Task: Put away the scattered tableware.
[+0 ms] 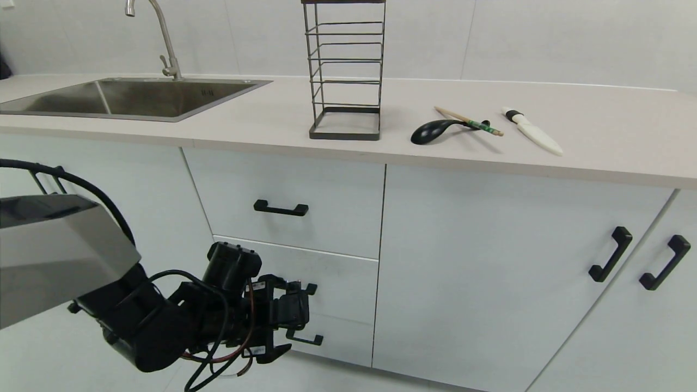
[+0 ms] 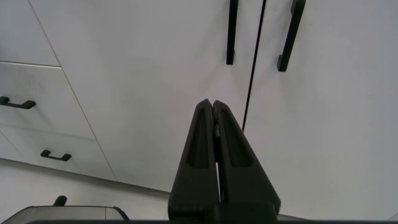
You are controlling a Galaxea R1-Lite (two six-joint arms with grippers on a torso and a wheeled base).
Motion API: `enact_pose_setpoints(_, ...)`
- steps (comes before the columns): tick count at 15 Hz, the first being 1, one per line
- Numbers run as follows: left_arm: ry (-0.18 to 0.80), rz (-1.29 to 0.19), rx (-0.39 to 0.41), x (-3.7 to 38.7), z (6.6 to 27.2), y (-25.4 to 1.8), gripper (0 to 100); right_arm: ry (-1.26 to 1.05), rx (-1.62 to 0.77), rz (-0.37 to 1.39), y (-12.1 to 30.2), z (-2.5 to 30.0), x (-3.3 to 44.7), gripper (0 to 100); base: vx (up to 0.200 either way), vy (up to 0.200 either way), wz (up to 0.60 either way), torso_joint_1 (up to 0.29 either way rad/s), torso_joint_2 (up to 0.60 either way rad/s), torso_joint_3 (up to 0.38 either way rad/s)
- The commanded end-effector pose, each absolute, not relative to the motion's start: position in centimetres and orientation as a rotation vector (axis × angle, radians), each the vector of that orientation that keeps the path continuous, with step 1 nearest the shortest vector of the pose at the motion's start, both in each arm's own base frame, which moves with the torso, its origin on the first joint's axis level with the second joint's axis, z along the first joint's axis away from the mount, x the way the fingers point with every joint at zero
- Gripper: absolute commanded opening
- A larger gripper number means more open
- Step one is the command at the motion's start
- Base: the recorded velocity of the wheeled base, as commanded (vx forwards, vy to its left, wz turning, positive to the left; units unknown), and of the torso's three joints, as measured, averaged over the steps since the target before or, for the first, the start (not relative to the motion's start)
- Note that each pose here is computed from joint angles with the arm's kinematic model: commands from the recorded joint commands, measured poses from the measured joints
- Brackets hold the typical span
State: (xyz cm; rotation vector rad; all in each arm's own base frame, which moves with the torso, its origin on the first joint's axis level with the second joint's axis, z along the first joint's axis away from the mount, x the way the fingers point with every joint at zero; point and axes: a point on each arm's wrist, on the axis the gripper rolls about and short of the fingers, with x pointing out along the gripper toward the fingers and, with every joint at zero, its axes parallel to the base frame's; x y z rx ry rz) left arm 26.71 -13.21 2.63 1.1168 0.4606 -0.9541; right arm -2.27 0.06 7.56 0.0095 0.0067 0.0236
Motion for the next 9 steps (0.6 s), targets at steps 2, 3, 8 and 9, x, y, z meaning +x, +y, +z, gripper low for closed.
enact_pose_setpoints(2,0.498,-0.926,1.125,27.9,-0.5,-13.2,100,0.008,0.009,0.025,0.1,7.6,-2.3,0,0.0,0.0,0.0,0.0,0.0,0.0)
enact_pose_setpoints(3,0.492,-0.907,1.125,28.3,-1.0,-13.1,100,0.008,0.009,0.025,0.1,7.6,-2.3,0,0.0,0.0,0.0,0.0,0.0,0.0)
enact_pose_setpoints(8,0.456,-0.896,1.125,30.4,-1.9,-14.1,100,0.008,0.009,0.025,0.1,7.6,-2.3,0,0.0,0.0,0.0,0.0,0.0,0.0)
enact_pose_setpoints(9,0.453,-0.897,1.128,30.6,-2.1,-14.2,100,0.008,0.009,0.025,0.1,7.6,-2.3,0,0.0,0.0,0.0,0.0,0.0,0.0)
